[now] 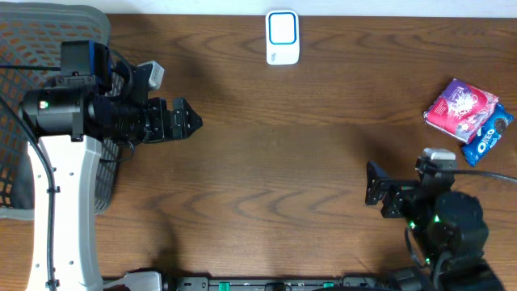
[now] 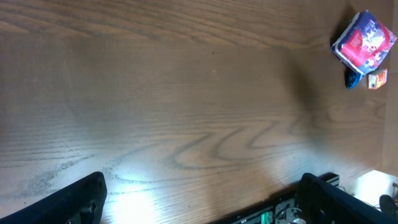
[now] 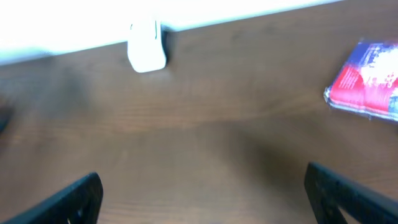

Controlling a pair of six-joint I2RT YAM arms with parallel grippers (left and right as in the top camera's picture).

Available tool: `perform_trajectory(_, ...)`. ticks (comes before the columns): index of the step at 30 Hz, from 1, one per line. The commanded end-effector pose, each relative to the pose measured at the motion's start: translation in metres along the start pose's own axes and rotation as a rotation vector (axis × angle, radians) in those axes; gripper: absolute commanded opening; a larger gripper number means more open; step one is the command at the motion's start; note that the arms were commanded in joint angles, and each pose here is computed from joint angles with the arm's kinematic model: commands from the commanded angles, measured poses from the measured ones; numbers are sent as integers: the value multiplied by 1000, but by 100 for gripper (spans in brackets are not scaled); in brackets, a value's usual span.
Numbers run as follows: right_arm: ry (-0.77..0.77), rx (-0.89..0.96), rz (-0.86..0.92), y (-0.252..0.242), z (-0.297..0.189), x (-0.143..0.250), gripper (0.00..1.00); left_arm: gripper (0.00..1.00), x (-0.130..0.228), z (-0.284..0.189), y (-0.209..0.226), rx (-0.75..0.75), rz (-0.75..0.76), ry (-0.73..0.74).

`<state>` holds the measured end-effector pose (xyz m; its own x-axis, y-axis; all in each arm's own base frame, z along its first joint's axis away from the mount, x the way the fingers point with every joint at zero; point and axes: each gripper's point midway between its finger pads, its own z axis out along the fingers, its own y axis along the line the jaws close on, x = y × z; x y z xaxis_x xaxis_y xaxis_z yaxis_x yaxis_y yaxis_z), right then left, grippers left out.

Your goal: Scan the item barcode

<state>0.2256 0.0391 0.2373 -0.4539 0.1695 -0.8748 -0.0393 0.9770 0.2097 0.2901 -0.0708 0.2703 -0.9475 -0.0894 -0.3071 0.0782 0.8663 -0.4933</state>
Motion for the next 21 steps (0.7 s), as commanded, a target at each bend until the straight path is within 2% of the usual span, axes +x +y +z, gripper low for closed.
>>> perform_trajectory(1,-65,-17,-59,-7,9,13,99,98,1,2,2,-6,7,10)
perform_trajectory(12,-373,58,-21,-45,24,26,99,98,1,2,2,-6,7,10)
perform_trajectory(21,-515,73,-18,-57,34,26,99,98,1,2,2,-6,7,10)
